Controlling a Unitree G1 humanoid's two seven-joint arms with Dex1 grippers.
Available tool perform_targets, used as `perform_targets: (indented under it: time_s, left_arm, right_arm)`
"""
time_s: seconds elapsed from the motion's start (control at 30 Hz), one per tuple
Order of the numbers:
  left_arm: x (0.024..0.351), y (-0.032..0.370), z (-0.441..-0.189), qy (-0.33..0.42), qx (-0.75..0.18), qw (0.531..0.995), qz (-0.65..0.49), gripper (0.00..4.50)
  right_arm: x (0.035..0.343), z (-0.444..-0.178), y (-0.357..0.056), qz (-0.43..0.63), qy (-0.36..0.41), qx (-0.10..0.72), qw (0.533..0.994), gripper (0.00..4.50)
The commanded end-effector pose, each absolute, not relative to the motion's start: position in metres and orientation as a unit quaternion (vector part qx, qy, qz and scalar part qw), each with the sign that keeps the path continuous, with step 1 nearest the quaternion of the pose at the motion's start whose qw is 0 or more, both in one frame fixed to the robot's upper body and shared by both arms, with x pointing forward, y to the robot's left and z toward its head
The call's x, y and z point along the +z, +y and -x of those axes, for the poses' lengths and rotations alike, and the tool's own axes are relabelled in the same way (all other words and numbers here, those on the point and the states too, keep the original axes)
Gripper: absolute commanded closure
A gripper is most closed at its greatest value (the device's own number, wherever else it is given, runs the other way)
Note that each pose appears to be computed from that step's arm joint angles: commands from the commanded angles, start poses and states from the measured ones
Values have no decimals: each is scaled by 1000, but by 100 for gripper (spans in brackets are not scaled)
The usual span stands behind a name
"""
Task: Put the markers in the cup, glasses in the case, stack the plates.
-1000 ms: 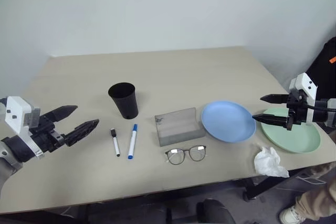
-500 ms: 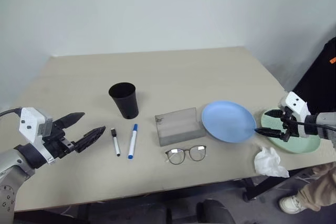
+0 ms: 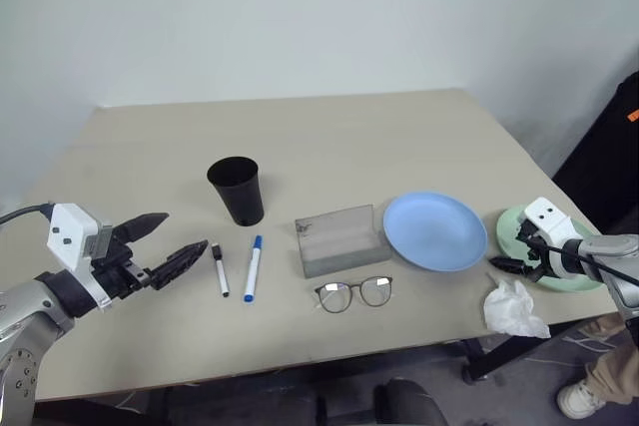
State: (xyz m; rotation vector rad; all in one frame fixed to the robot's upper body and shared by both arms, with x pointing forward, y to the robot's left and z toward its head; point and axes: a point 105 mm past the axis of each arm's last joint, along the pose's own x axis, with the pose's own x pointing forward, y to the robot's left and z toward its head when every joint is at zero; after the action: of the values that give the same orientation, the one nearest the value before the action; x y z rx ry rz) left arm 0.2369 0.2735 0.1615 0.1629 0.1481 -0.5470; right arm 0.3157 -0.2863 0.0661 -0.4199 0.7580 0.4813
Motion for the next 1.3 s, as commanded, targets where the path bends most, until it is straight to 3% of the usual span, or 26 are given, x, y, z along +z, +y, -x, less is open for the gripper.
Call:
perform_targets:
  time_s: [0.03,0.27,0.33,0.6,0.73,0.87,1.03,1.3]
  left_arm:
    - [169,272,-239,57,-273,956,-94,0]
    - [169,271,-239,56,-272,956,-93,0]
    - [169,271,-238,56,-272,956,-94,0]
    - [169,271,-238,56,-271,956,-94,0]
    - [169,271,-239,55,-272,956,-94,0]
    - [169,270,-240,55,-272,956,-94,0]
    - [170,269,-240,56,-275,955,-94,0]
    - [170,268,-239,55,-274,955,-95,0]
  right_arm:
    - [76,-324,-291,212,351,207,888,153]
    - [76,-327,-290,211,353,201,889,400]
    - [77,-330,-291,212,352,193,891,447]
    - [87,-346,-292,255,315,181,896,447]
    - [114,-367,-273,294,209,200,911,447]
    - [132,-371,-244,292,141,256,911,447]
    - [141,-346,-191,283,93,407,864,447]
    - [131,-301,-152,265,111,547,786,447]
